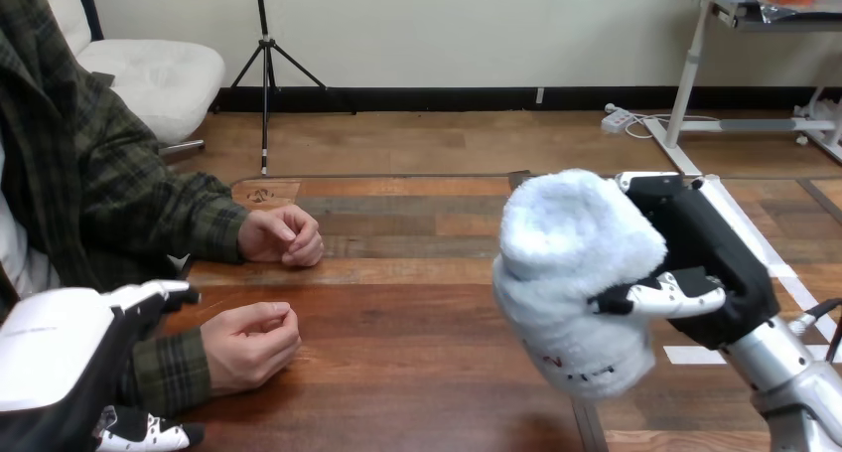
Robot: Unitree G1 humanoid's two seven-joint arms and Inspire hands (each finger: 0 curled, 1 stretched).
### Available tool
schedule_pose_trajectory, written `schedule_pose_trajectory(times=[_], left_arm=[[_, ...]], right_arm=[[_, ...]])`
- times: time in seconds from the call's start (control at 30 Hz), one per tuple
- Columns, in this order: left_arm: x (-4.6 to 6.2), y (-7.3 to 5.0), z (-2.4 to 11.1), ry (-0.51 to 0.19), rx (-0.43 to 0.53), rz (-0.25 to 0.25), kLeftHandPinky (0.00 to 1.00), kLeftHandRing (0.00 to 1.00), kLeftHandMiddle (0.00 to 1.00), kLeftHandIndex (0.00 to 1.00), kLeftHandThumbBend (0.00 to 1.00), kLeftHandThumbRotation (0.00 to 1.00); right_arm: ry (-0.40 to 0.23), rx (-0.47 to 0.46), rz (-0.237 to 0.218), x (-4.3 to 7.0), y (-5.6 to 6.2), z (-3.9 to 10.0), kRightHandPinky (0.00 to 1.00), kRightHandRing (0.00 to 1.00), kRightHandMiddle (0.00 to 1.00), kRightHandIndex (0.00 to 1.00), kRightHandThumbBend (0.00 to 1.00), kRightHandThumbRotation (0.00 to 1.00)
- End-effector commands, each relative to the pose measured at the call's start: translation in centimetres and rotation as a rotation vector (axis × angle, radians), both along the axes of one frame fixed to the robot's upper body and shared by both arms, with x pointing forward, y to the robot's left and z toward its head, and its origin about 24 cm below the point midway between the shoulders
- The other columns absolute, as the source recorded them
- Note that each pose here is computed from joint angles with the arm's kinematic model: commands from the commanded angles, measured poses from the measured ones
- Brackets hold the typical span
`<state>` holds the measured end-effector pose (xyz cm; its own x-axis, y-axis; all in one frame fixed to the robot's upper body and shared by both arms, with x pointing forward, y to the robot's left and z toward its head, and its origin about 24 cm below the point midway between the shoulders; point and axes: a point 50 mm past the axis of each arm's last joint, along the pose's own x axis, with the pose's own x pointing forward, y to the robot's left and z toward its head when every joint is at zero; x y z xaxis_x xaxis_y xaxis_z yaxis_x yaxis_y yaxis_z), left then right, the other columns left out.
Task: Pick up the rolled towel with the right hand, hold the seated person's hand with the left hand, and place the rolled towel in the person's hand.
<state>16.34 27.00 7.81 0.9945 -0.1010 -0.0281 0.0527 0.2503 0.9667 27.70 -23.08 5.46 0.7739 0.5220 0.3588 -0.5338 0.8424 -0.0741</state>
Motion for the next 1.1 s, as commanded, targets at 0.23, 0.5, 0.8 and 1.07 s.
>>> schedule_pose_trajectory(times=[0.23, 0.5, 0.8, 1.07], left_arm=[[2.5, 1.0, -1.1, 0.015, 0.036, -0.009, 0.62, 0.71, 0.76, 0.77, 1.0, 0.07], [3.2, 1.4, -2.3, 0.036, 0.051, -0.001, 0.63, 0.7, 0.75, 0.76, 1.0, 0.09], [3.8, 1.8, -3.4, 0.073, 0.066, 0.01, 0.62, 0.69, 0.74, 0.74, 1.0, 0.08], [4.3, 2.0, -4.3, 0.095, 0.1, 0.02, 0.61, 0.68, 0.73, 0.73, 1.0, 0.11]], right_arm=[[-0.187, 0.003, -0.007, -0.2, -0.5, 3.7, 0.15, 0.21, 0.27, 0.28, 0.7, 0.0], [-0.198, 0.04, 0.016, -0.7, -0.7, 4.1, 0.15, 0.22, 0.27, 0.27, 0.73, 0.0], [-0.231, 0.042, -0.003, -1.3, -0.9, 4.8, 0.16, 0.24, 0.27, 0.27, 0.76, 0.0], [-0.259, 0.051, 0.017, -1.8, -1.0, 5.2, 0.16, 0.23, 0.27, 0.27, 0.77, 0.0]])
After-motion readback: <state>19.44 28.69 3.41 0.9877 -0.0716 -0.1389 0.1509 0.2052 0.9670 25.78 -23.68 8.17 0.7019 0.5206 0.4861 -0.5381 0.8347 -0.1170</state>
